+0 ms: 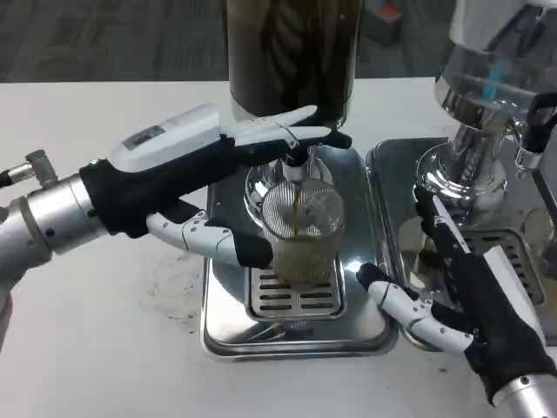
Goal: Grasp the cup under the faucet to collect the drink, then remove the cup.
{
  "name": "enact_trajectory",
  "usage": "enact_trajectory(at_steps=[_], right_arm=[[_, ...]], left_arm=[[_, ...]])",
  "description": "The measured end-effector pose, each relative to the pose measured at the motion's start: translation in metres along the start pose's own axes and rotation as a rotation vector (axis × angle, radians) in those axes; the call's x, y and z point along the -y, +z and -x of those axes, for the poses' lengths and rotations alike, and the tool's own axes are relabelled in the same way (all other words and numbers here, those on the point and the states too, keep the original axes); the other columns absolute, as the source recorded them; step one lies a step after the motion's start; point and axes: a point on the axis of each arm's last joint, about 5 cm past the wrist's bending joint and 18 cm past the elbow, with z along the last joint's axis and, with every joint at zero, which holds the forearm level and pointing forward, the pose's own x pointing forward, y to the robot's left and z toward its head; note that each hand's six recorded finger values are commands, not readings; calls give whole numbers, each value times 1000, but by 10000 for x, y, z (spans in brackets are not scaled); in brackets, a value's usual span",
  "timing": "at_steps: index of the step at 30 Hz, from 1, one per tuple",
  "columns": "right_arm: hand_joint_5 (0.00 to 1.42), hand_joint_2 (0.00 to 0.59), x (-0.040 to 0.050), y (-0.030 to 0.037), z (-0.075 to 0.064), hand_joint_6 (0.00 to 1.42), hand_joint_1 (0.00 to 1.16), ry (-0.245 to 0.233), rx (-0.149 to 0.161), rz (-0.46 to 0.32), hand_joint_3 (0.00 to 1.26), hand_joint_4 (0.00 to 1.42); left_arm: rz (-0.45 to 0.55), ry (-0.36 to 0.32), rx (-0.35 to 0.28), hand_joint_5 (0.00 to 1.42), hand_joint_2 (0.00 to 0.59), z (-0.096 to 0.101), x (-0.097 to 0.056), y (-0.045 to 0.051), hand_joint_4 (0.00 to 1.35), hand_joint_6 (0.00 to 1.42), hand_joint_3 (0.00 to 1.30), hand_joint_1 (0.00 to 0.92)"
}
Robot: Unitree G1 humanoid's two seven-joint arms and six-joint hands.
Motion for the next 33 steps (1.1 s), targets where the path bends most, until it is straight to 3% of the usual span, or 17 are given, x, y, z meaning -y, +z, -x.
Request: enact_trajectory(at_steps=[8,20,33], right_arm=[[0,225,40,19,-107,96,589,47,24,27,0,0],[0,223,59,43,-270,96,586,77,50,29,0,0],[0,219,27,0,-365,104,578,119,31,18,0,0]], left_arm=[[-1,2,-1,31,48,4,-2,0,5,69,118,0],[-1,3,-2,31,48,9,-4,0,5,69,118,0],[-1,4,-3,31,48,18,-5,1,5,69,118,0]])
